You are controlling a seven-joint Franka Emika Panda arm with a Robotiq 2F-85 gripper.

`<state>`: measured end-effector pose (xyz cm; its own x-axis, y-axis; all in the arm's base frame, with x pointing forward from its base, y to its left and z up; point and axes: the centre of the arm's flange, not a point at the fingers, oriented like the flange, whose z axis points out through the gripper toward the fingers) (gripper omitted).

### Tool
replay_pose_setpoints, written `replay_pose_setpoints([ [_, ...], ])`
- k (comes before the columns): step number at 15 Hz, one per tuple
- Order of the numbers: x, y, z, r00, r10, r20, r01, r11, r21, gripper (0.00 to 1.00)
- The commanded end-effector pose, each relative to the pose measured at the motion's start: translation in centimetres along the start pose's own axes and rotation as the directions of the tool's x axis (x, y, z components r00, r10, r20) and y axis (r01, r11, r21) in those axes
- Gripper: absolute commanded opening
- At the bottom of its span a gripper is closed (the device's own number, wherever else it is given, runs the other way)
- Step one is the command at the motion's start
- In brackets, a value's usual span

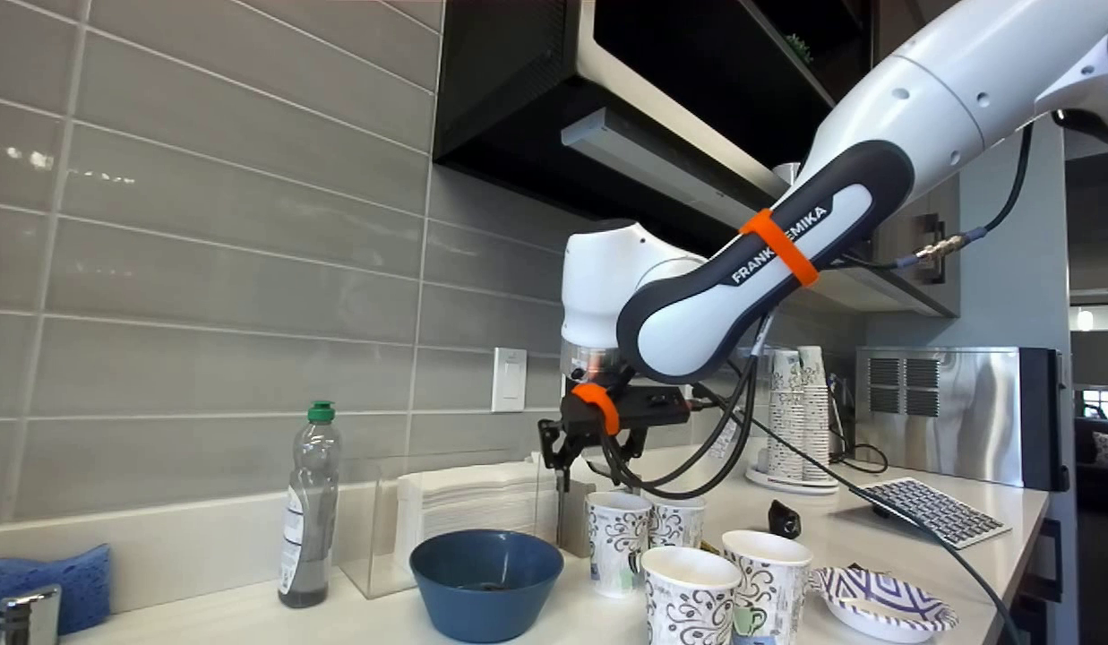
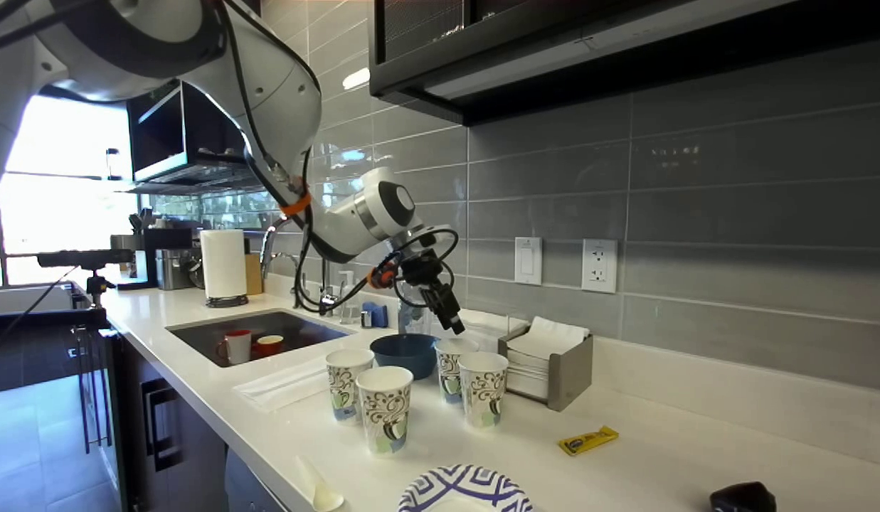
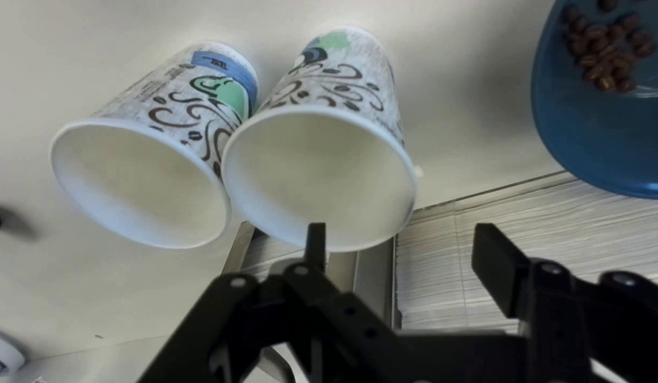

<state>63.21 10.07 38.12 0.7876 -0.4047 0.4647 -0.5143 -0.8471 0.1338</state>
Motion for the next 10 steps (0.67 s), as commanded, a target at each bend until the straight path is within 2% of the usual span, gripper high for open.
replay_pose_setpoints([
  [1,-0.7,2.3,-3.9,1.000,-0.005,-0.020,0.004,1.000,-0.016,0.99],
  [5,-2.4,4.1,-7.4,0.997,-0.081,0.013,0.082,0.997,-0.017,1.00],
  [9,-5.3,5.2,-10.4,0.984,-0.178,0.024,0.176,0.982,0.071,1.00],
  [10,-3.3,3.1,-8.6,0.991,-0.133,0.009,0.133,0.991,0.019,1.00],
])
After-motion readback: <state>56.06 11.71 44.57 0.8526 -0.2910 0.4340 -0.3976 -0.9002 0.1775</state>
